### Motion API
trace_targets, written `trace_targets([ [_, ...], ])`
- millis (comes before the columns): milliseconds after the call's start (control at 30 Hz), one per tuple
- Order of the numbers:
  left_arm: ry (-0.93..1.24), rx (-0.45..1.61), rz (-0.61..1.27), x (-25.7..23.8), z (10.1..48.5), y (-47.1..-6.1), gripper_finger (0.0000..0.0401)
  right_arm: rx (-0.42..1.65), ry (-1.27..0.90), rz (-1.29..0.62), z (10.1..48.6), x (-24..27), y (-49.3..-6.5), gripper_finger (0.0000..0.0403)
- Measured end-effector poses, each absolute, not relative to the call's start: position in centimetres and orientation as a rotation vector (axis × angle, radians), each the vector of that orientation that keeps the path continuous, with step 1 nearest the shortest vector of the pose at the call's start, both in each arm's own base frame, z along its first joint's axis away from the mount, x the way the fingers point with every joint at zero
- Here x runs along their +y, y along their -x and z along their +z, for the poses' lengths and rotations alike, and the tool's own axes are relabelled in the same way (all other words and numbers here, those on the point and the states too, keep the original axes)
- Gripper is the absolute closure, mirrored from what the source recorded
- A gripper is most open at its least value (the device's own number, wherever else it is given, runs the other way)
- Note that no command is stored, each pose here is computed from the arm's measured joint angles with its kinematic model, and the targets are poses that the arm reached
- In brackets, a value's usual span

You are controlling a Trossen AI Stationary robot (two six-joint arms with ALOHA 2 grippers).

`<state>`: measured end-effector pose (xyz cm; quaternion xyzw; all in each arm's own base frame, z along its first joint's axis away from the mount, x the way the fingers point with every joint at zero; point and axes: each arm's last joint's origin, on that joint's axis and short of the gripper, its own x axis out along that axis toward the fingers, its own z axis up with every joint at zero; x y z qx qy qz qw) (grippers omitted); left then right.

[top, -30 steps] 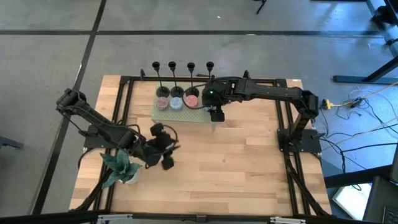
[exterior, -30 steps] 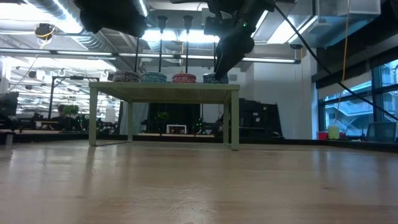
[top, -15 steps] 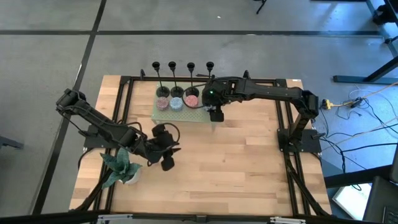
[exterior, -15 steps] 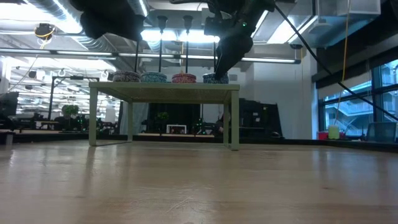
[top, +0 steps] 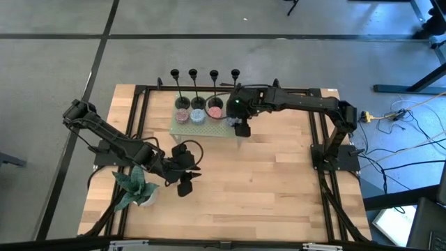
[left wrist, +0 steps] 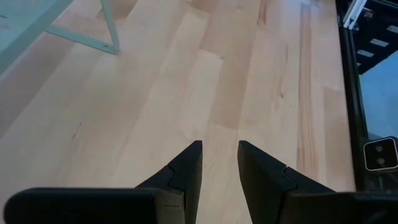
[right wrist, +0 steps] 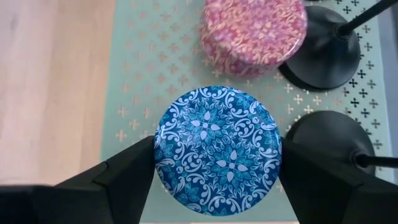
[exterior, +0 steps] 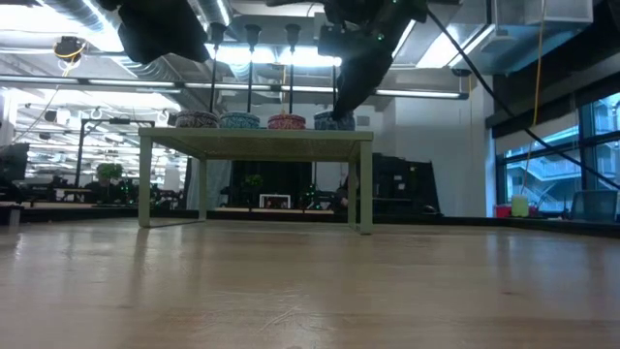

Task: Pick & Place candle stick holders
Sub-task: Align the blue scented candle with the pink scented candle on the shelf

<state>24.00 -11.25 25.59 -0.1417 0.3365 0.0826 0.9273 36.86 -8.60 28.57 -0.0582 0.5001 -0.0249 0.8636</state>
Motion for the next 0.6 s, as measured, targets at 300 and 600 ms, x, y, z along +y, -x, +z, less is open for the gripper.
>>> trace_targets([
  [300, 0.290, 0.690, 0.170, -11.24, 25.59, -23.99, 0.0303, 1.024, 0.089, -0.033, 28.65, -8.93, -36.92, 0.0091],
  [600, 0.290, 0.690, 0.170, -11.24, 25.59, -24.00, 0.0303, 1.011, 0.062, 0.022, 28.66, -8.76, -36.94, 0.0091],
])
